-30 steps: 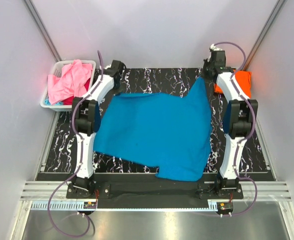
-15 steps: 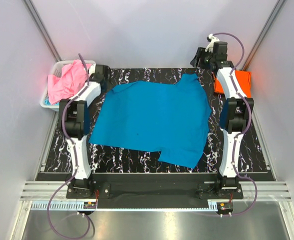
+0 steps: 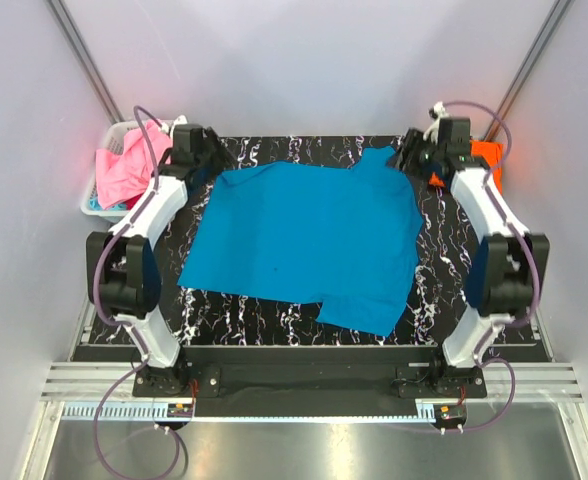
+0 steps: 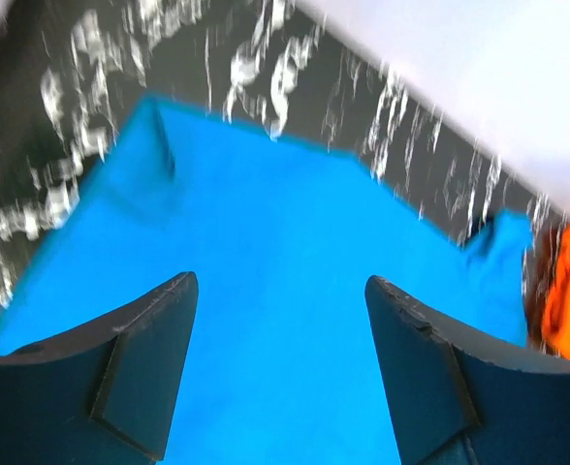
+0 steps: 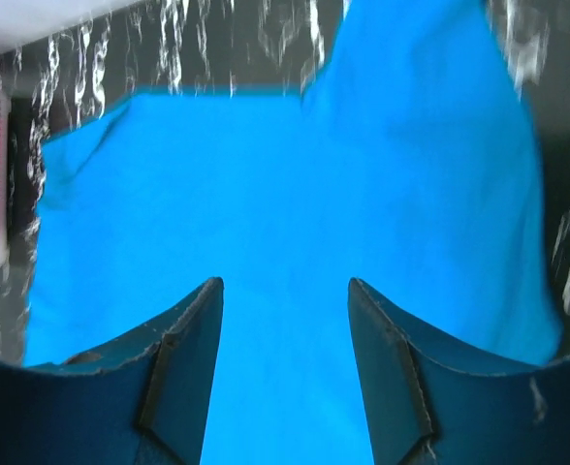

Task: Fold and stack the t-shirts
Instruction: Flatten the tshirt out

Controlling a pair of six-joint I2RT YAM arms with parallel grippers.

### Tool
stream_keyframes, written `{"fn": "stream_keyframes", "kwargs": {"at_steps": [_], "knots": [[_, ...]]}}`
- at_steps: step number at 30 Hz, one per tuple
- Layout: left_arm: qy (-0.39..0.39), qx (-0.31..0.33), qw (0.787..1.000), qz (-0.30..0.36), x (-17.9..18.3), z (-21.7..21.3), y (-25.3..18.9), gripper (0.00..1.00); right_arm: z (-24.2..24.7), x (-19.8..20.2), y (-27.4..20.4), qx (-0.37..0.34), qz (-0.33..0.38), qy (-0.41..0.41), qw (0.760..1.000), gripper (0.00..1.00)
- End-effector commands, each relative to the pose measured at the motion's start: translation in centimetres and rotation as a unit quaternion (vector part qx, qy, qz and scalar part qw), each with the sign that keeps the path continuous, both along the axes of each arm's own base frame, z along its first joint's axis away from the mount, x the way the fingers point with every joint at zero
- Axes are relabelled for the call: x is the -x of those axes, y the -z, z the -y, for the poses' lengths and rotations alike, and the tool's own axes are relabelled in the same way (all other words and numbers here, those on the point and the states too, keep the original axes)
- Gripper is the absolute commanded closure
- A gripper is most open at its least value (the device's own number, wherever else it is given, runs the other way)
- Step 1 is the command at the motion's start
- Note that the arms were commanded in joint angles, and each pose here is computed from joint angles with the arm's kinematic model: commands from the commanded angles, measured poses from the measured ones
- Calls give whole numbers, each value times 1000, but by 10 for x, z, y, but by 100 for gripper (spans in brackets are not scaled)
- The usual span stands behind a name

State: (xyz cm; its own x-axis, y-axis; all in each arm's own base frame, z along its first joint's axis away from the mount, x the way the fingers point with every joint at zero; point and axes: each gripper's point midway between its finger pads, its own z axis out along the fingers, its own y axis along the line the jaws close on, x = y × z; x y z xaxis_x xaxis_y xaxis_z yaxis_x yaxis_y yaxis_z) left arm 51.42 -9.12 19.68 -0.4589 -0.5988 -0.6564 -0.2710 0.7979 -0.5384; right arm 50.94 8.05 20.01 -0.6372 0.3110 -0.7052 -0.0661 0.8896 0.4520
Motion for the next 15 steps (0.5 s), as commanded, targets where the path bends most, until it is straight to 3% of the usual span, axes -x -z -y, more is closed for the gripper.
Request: {"fn": "stream_keyframes", "kwargs": {"at_steps": [1, 8, 15], "knots": [[49, 51, 995, -70, 45, 27, 23, 25, -15, 54, 7, -43, -44, 31, 998, 39], [76, 3, 983, -166, 106, 43, 77, 31, -40, 154, 62, -54, -143, 29, 988, 41], [102, -66, 962, -244, 140, 64, 123, 35, -61, 197, 107, -64, -218, 20, 974, 41]]}}
